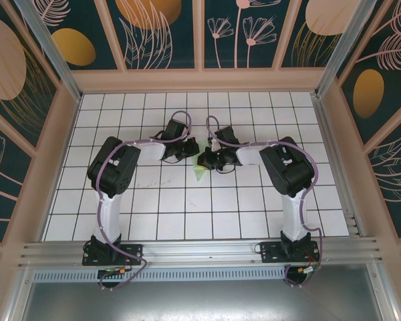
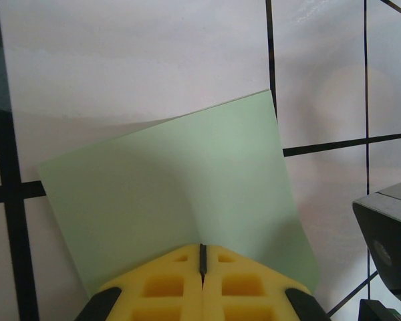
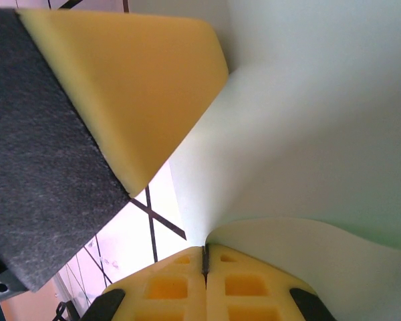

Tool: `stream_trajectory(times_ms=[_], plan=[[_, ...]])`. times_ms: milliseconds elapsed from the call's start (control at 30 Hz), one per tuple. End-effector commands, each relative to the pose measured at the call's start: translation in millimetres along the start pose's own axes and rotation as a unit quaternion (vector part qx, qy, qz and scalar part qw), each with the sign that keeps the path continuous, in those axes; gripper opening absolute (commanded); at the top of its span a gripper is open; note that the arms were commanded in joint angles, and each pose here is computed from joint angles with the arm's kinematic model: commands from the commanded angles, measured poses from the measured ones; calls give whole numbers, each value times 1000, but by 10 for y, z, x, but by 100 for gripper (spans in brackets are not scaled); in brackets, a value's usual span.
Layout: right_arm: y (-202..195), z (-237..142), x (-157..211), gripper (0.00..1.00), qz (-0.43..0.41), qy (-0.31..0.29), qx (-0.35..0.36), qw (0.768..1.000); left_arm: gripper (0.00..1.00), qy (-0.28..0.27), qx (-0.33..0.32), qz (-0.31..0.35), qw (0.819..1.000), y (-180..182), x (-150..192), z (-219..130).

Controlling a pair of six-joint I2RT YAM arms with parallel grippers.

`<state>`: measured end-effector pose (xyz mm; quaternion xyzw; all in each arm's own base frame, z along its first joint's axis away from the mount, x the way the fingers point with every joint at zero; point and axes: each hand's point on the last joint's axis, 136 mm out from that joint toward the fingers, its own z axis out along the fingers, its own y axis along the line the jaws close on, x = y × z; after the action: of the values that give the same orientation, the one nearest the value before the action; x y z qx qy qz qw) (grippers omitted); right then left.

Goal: Fold a paper plane with a square sheet of paper (pick it up from the middle)
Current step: Third fold the triangle at the center of the table.

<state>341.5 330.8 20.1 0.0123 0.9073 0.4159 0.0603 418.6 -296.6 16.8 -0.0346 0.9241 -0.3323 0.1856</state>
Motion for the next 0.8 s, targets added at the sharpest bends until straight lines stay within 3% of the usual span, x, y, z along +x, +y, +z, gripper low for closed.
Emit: stream_trajectory(times_ms=[0,767], plan=[[-49,-86,6,4,3,-18,21,1000,2,35,-31,-15,999,281,246,110],[-163,-31,38,4,12,-11,35,999,4,22,-20,-8,1000,143,141,25]])
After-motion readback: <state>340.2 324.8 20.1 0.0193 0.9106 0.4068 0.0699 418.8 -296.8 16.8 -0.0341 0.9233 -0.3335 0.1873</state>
